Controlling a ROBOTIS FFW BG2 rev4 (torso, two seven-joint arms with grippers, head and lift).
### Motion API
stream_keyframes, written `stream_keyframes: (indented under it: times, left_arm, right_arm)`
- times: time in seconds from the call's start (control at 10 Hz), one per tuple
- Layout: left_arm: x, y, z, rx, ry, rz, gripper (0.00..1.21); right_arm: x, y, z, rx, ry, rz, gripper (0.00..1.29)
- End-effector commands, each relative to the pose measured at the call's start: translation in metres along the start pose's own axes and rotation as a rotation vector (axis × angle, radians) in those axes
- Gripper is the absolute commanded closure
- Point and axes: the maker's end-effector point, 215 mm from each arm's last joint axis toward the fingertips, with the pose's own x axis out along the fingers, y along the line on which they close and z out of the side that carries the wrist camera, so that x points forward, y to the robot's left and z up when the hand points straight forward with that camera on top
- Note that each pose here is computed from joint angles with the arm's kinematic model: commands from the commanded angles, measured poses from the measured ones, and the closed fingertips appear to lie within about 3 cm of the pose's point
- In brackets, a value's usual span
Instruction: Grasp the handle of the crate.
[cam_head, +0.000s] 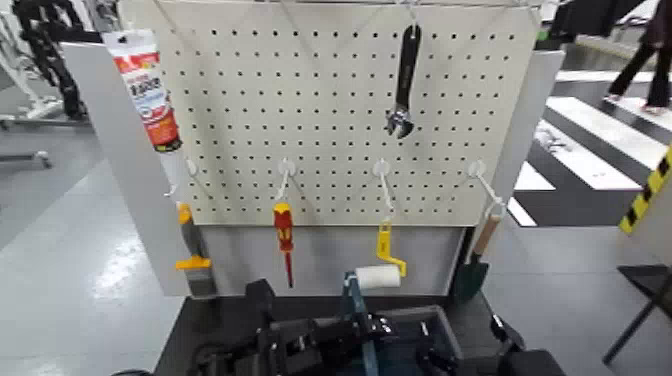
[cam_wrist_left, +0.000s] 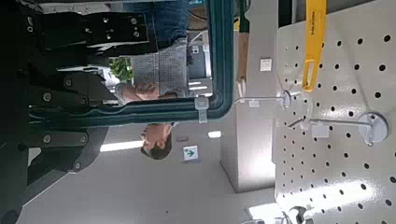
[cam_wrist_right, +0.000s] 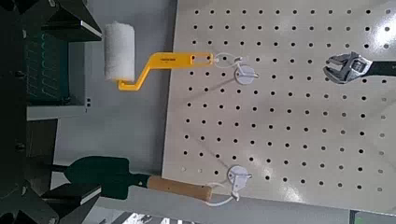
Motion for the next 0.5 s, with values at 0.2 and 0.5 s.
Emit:
stream_keyframes:
  times: [0.2,0.5]
  left_arm:
    - [0.0006,0.0012,-0.0018,-0.009,0.007,0.000,1.19]
    - [0.0010,0.0017,-0.0023,-0.011,0.011,0.002,1.19]
  right_arm:
    - [0.0006,0.0006,0.0013,-0.004,-0.009,0.006,0.15]
    - [0.0010,0.0012,0.0018,-0.008,-0.013,0.009,0.15]
